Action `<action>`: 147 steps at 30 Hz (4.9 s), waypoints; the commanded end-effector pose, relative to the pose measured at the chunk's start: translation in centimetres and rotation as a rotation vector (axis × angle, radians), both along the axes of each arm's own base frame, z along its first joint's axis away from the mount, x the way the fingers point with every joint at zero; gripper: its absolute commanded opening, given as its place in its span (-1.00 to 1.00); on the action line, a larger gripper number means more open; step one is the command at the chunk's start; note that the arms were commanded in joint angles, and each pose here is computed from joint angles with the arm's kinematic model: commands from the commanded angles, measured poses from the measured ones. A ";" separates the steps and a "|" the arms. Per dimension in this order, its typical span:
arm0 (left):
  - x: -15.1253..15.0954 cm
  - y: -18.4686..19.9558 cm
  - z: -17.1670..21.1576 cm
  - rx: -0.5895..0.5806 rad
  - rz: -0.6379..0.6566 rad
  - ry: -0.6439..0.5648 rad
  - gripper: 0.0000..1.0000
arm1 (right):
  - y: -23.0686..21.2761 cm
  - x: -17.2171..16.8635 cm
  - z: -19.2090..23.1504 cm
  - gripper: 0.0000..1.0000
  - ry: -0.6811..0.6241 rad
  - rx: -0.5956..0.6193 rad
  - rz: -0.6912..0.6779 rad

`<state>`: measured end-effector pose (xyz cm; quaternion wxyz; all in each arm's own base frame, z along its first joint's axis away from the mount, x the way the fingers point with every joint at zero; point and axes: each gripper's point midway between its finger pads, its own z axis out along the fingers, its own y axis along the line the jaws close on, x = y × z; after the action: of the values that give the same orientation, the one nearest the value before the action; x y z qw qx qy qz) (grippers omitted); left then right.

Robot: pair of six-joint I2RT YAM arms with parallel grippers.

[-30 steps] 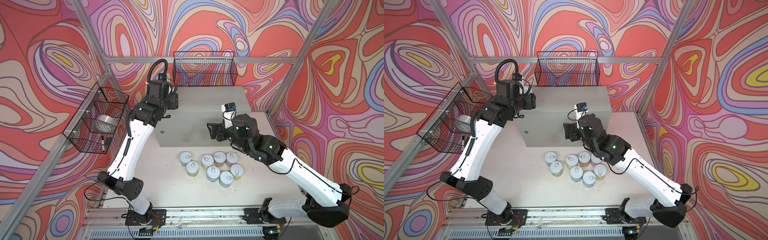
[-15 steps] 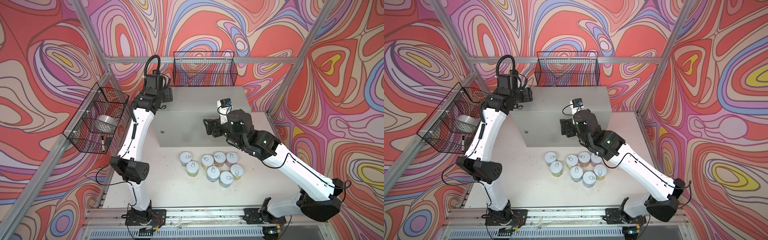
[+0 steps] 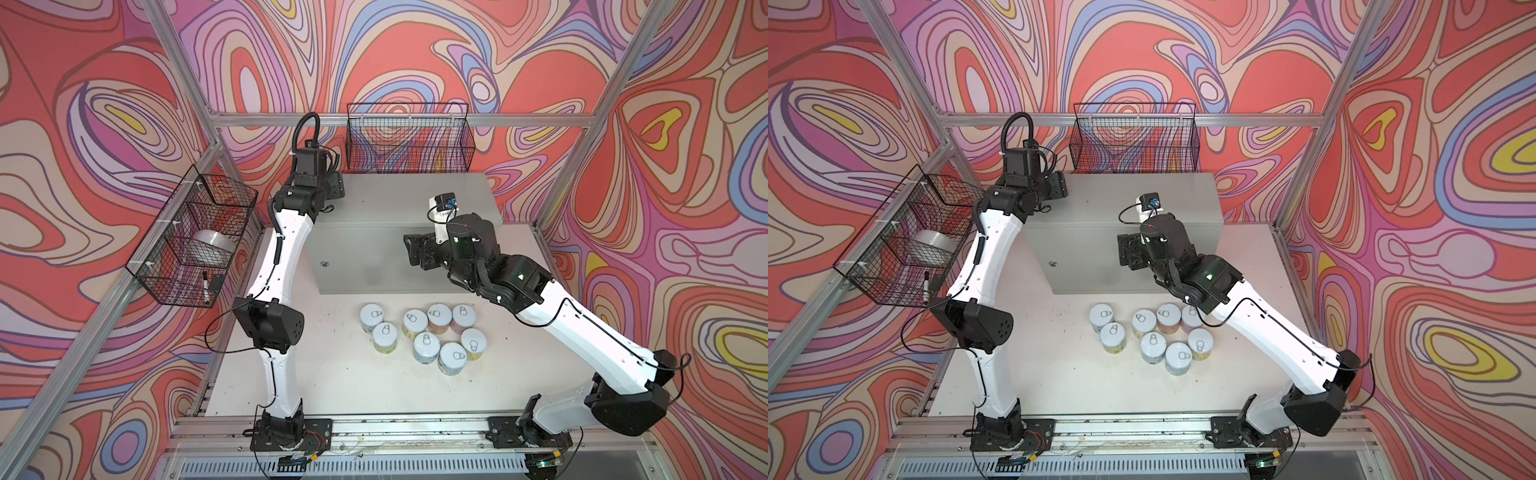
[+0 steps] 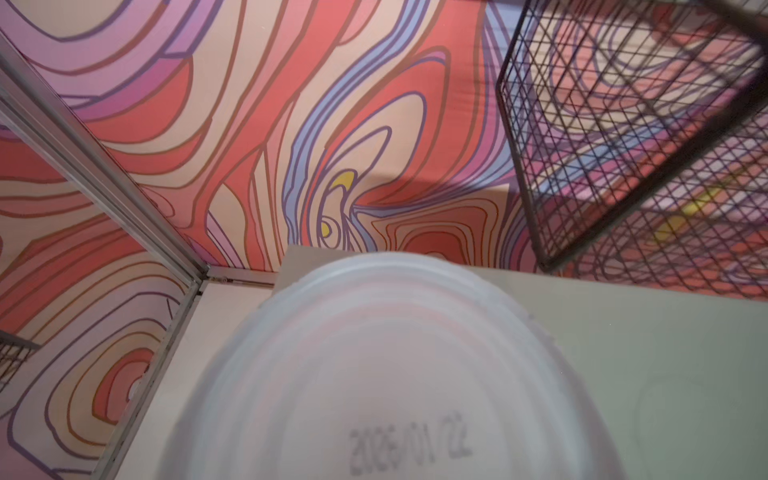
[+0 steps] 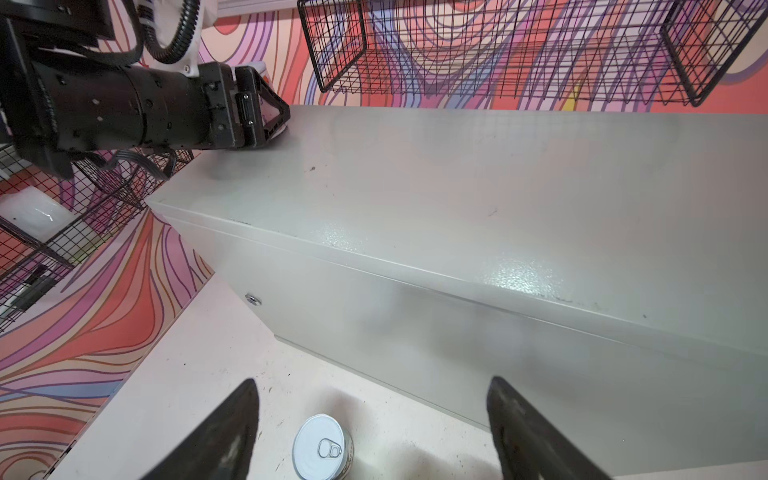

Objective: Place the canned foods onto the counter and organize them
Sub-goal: 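Hold the pink can over the far edge of the cabinet top with the left gripper, then lower the pink can onto the cabinet top and open the left gripper, then withdraw the left gripper from the cabinet toward the cans while the right lowers, then lower the open left gripper toward the blue-labelled can at the cluster edge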

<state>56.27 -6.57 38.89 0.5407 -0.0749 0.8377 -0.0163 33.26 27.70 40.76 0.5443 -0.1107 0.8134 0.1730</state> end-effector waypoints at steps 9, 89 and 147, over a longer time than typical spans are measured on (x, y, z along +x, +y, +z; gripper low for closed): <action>2.0 1.0 2.1 0.004 0.050 -0.100 -1.00 | 0.6 1.3 -1.0 0.77 0.029 -0.009 0.005; -23.3 -3.7 5.4 -0.035 -0.133 -0.159 1.00 | -1.2 -1.0 -6.8 0.76 0.164 0.017 0.001; -30.7 -9.0 -36.0 -0.037 -0.267 0.148 0.87 | 0.3 -9.9 -17.7 0.79 0.381 -0.063 0.193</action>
<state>25.06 -13.85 2.16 0.4491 0.0110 0.8914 -0.0604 23.21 28.24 22.51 0.3426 -0.1709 0.8978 0.2178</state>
